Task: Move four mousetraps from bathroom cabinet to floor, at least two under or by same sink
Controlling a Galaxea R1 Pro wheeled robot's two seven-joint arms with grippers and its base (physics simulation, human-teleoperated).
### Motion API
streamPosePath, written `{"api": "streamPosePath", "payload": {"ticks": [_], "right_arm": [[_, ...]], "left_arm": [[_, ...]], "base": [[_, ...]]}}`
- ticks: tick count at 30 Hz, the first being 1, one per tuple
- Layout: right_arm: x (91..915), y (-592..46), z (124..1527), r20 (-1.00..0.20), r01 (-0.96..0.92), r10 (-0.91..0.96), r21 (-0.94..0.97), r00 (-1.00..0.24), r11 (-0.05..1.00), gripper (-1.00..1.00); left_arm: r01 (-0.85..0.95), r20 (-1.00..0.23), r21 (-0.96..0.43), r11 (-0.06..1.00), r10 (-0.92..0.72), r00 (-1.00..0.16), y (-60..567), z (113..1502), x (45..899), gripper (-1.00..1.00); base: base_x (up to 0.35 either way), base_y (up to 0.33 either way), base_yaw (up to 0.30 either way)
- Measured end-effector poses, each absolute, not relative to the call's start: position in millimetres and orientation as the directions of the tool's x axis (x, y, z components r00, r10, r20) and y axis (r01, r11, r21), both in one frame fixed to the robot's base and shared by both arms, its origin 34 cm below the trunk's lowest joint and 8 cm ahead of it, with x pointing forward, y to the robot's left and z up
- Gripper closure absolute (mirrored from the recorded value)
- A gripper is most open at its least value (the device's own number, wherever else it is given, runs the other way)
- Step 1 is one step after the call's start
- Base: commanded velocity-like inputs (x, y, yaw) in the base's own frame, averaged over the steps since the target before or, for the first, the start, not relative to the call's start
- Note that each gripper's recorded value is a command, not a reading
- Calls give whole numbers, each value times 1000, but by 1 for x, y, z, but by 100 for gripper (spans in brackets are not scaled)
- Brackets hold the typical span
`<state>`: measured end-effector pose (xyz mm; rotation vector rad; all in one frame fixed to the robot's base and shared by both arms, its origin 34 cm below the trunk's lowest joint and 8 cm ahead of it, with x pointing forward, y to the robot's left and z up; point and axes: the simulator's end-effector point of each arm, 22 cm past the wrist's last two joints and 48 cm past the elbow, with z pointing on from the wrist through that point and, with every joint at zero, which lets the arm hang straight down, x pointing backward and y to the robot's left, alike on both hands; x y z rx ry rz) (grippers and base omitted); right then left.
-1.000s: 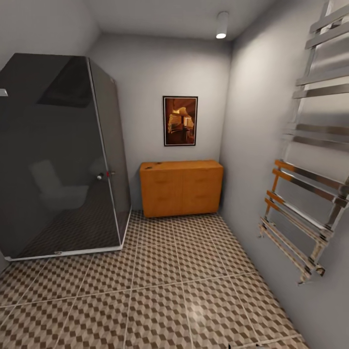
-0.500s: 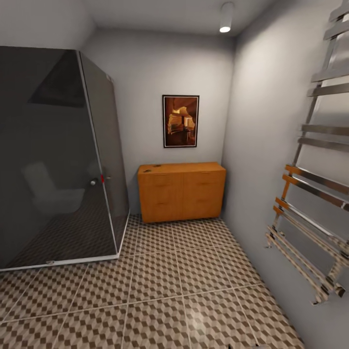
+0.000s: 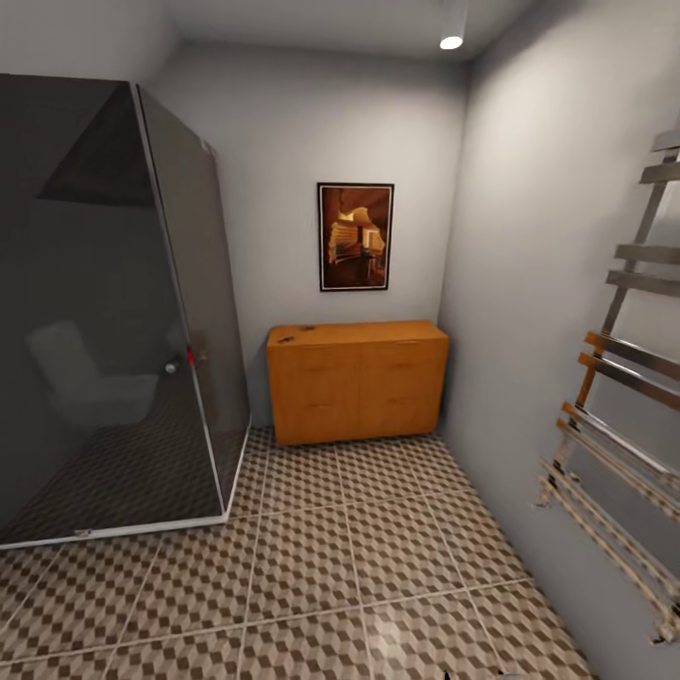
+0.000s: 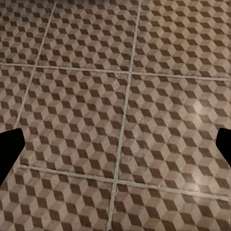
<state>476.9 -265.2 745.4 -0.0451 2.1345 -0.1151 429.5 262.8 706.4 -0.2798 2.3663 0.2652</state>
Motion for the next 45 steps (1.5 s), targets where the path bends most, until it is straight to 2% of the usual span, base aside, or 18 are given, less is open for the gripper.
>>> {"api": "streamPosePath", "payload": {"ticks": [21,45], "right_arm": [[476,-265,745,-840,11,-78,-99,-537,995,-100],[477,-265,745,-841,12,-77,-99,-536,995,-100]], "left_arm": [[-275,-691,111,955,-125,-712,263,706,429,-100],[-276,-690,112,955,-125,-713,263,706,429,-100]], "base": [[316,115,61],[315,-70,31]]}}
